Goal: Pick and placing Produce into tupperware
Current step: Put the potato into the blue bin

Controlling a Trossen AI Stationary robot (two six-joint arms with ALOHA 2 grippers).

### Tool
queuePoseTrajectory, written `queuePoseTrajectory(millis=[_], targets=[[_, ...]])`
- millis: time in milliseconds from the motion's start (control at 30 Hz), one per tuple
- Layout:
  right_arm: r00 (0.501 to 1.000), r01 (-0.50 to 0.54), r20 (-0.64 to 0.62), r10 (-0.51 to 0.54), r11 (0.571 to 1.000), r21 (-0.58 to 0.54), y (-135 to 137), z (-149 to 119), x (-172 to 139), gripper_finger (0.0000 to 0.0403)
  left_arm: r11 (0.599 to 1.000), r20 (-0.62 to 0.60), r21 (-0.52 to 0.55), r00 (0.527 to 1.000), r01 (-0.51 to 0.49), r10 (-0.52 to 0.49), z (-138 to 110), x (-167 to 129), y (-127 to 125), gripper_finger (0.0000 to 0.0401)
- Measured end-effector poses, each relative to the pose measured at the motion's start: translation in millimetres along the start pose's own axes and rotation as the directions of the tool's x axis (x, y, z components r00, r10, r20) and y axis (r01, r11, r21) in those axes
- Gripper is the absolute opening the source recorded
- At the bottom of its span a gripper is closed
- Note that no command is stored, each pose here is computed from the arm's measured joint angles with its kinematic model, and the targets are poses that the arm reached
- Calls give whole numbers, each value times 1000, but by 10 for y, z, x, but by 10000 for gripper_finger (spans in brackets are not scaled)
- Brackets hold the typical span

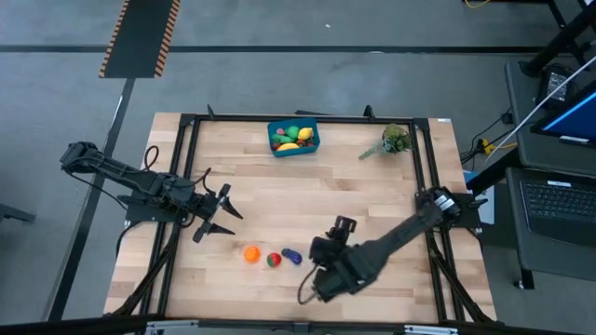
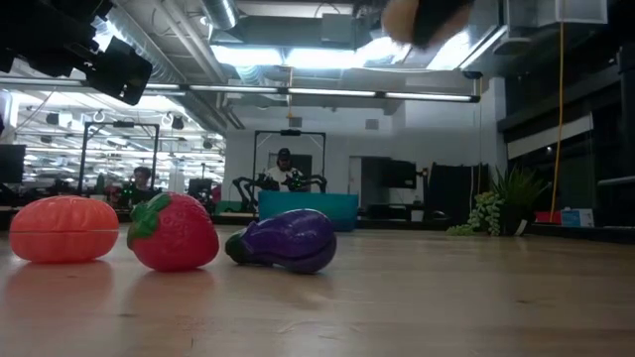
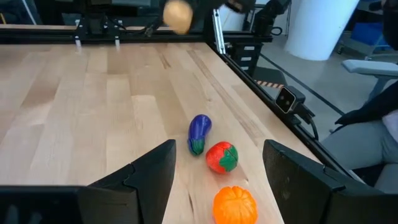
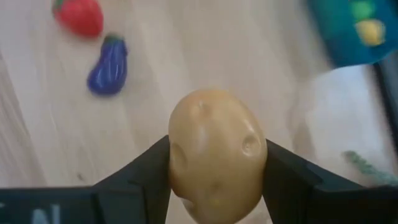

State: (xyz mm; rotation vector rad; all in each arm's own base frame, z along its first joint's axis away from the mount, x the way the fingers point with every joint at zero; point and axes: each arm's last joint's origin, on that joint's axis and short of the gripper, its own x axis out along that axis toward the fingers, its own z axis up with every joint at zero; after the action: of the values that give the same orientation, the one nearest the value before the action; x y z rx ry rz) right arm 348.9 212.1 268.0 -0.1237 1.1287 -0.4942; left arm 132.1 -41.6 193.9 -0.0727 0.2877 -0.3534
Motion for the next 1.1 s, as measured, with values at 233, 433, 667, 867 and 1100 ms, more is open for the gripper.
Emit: queuePoseTrajectory(millis=[233, 433, 667, 867, 1100], targets=[[983, 83, 154, -97, 992, 94, 95, -234, -280, 198, 1000, 1, 0, 1000, 0, 0, 1, 0, 0, 234], [966, 84, 224, -127, 977, 194, 241, -425, -214, 198, 1000, 1, 0, 1000, 0, 0, 1, 0, 0, 234], [945, 54, 292, -147, 951, 303, 381, -576, 93, 198, 1000, 2, -3, 1000, 1, -1, 2, 0, 0, 234], [904, 9, 386, -182, 912, 409, 472, -742, 379, 198, 1000, 1, -22, 1000, 1, -1, 1, 0, -1, 234], [868, -114, 475, -145, 872, 476, 596, -841, 626, 198, 1000, 1, -21, 1000, 1, -1, 1, 0, -1, 234]])
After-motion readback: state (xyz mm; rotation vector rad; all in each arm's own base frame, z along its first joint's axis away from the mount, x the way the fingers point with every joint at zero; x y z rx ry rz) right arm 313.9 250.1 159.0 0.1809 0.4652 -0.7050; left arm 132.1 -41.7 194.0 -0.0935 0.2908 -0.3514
